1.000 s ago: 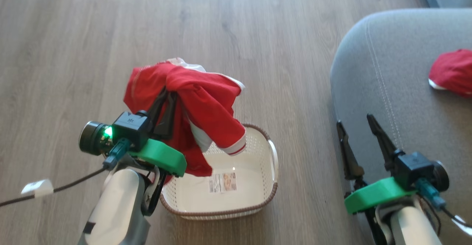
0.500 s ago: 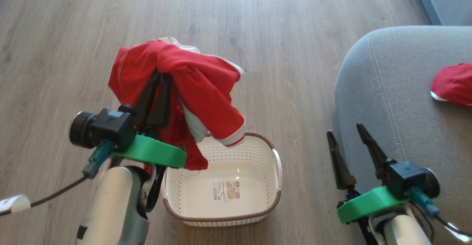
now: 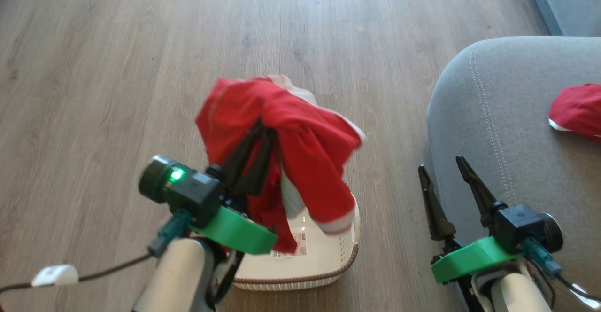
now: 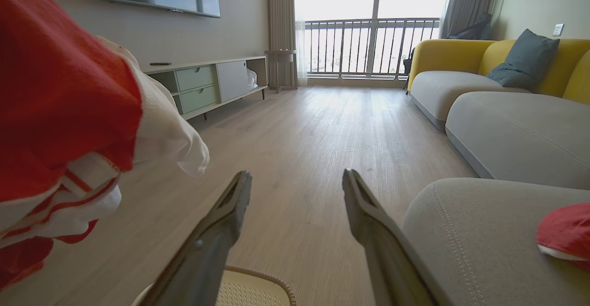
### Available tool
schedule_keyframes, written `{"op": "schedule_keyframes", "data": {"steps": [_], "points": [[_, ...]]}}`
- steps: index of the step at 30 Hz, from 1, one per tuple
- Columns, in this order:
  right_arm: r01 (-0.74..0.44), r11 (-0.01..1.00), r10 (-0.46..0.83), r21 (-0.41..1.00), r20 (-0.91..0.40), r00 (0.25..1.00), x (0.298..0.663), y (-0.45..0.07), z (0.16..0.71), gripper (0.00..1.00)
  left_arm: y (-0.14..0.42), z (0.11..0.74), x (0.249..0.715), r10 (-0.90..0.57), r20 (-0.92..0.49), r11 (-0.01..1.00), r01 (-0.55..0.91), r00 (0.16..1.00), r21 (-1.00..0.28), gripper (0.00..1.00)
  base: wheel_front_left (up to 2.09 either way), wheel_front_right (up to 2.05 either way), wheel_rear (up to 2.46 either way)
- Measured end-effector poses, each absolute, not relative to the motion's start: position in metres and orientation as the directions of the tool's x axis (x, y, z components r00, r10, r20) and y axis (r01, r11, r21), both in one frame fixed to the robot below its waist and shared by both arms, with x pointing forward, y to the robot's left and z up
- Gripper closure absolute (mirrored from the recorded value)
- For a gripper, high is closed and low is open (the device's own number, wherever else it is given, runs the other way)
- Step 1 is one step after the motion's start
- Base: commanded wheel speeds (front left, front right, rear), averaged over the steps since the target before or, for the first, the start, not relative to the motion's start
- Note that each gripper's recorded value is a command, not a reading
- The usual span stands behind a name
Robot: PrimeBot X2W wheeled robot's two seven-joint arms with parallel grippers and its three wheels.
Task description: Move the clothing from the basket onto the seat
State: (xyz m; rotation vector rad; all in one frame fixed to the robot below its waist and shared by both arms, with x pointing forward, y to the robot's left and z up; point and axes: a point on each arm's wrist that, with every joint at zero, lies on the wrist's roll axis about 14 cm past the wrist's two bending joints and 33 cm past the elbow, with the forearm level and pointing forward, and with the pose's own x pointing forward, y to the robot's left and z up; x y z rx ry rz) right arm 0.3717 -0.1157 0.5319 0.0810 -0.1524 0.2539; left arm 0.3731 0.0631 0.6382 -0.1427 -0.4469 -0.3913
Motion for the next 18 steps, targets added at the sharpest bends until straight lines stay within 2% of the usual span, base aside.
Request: {"op": "schedule_keyframes", "data": {"steps": [12, 18], "points": [[-0.220, 0.974, 0.208, 0.056, 0.165, 0.964, 0.372, -0.128, 0.534, 0.00, 0.022, 0.617, 0.345, -0.456, 0.401, 0.848, 0.524, 0.795, -0.075, 1.00, 0.00, 0.00, 0.00], [-0.196, 0.979, 0.184, 0.056, 0.166, 0.969, 0.373, -0.136, 0.534, 0.00, 0.020, 0.622, 0.344, -0.461, 0.413, 0.843, 0.533, 0.786, -0.074, 1.00, 0.00, 0.00, 0.00]]}}
